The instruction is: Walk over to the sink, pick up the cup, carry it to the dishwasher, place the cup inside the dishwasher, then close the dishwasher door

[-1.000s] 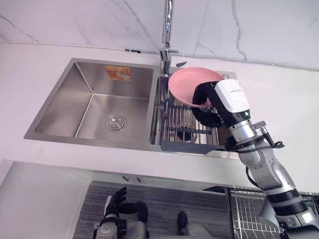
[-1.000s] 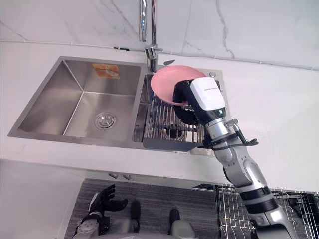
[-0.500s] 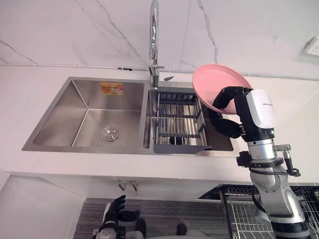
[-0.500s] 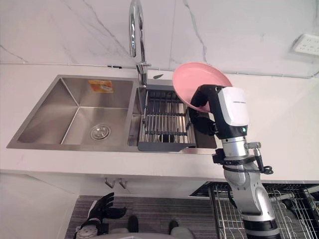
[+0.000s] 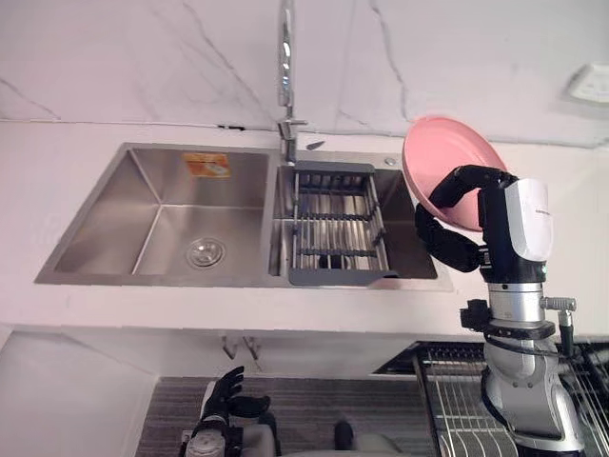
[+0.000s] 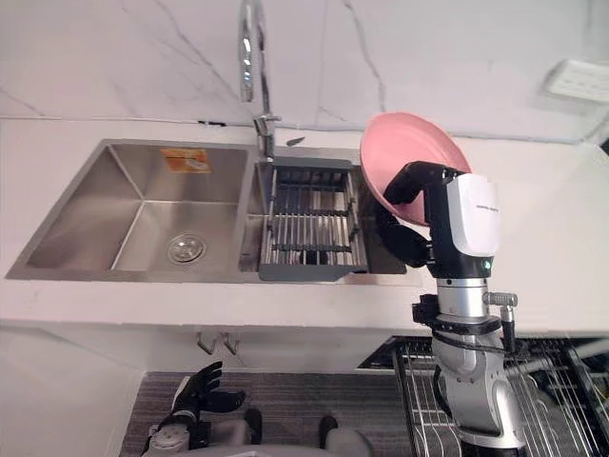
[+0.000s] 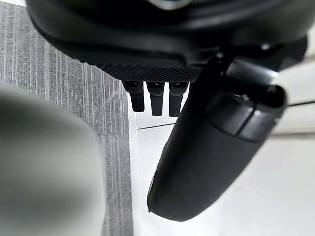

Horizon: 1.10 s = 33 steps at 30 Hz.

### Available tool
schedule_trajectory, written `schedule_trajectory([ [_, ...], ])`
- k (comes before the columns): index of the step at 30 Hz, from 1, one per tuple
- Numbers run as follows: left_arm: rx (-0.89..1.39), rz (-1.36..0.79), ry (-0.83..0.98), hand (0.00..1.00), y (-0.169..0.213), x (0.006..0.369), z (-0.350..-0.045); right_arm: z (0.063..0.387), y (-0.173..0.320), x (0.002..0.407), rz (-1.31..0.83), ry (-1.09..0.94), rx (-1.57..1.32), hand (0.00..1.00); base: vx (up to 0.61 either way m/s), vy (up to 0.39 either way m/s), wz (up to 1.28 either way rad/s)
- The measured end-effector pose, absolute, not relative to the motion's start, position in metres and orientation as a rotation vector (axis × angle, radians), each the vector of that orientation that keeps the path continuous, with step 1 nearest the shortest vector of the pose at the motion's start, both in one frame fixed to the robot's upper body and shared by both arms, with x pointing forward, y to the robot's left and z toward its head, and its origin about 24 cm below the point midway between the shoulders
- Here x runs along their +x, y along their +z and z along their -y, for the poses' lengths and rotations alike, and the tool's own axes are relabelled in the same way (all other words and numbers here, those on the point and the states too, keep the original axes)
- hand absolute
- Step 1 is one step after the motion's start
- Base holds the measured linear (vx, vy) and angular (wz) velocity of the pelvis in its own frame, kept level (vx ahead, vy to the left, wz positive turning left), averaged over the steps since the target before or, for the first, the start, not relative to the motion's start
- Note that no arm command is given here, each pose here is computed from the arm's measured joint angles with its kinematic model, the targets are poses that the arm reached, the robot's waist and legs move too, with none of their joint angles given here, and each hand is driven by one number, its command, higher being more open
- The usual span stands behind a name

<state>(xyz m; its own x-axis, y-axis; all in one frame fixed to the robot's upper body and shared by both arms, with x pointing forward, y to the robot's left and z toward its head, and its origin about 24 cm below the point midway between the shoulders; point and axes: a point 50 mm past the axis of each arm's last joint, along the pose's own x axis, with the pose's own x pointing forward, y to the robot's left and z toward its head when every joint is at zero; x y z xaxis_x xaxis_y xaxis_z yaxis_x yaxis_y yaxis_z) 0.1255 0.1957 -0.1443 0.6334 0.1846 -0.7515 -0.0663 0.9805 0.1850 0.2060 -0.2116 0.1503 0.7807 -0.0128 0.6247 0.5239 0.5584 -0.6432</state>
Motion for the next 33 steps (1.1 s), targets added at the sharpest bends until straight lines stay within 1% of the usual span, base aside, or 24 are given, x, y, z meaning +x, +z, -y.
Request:
schedule_trajectory([
  [3,0.145,-0.866,0.145,0.90,-0.143,0.128,-0.196,0.216,0.140,0.204,0.537,-0.384,-0.922,0.30,-0.02,0.131,-0.98],
  [8,0.132,-0.852,0.171,0.90,-0.142,0.132,-0.199,0.219,0.121,0.213,0.418,-0.389,-0.974,0.30,-0.06,0.160,-1.19],
  [14,0.129,-0.905,0.240,0.90,-0.145,0.125,-0.208,0.223,0.113,0.214,0.387,-0.374,-1.023,0.30,-0.03,-0.010,-0.63],
  [19,0.151,-0.933,0.268,0.90,-0.146,0.112,-0.220,0.236,0.093,0.205,0.266,-0.377,-1.046,0.30,0.04,-0.070,-0.25],
  [22,0.148,-0.955,0.250,0.90,-0.148,0.106,-0.219,0.247,0.081,0.195,0.186,-0.395,-1.064,0.30,0.08,-0.024,0.03],
  [29,0.180,-1.010,0.196,0.90,-0.154,0.093,-0.218,0.261,0.062,0.181,0.064,-0.413,-1.073,0.30,0.01,-0.002,0.02],
  [33,0.195,-1.028,0.171,0.90,-0.156,0.078,-0.214,0.279,0.055,0.171,-0.014,-0.465,-1.091,0.30,-0.03,0.010,0.01],
])
